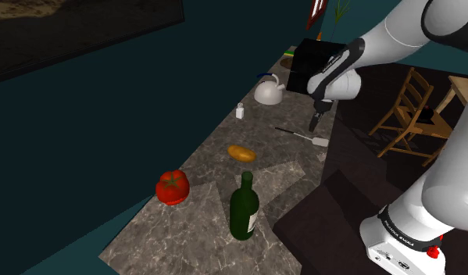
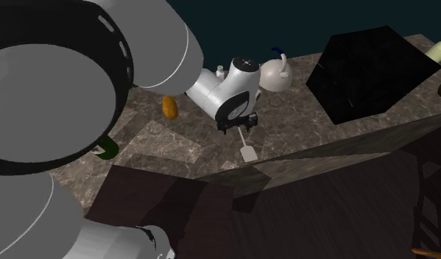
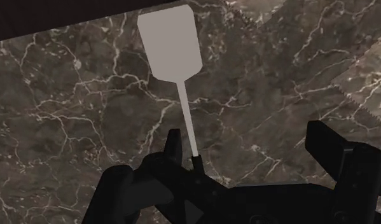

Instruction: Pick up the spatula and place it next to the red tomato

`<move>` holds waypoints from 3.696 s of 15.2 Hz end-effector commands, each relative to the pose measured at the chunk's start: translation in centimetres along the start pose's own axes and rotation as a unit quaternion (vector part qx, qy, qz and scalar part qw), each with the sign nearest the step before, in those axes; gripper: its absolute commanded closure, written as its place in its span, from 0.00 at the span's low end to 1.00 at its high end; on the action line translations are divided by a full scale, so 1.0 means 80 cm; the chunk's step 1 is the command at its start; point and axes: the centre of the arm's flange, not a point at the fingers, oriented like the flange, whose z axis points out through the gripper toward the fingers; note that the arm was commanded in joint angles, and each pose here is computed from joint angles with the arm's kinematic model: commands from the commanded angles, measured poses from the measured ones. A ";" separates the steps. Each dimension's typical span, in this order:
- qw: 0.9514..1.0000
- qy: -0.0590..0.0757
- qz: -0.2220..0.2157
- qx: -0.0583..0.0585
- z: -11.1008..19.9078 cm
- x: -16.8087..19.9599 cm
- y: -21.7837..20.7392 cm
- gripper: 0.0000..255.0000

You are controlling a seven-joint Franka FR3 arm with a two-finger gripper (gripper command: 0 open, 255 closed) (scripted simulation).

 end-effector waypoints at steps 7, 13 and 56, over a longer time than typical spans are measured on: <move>0.998 0.024 -0.055 0.003 0.089 0.055 0.056 0.00; 0.998 0.024 -0.055 0.003 0.129 0.057 0.055 0.00; 0.998 0.024 -0.055 0.003 -0.019 0.060 0.056 1.00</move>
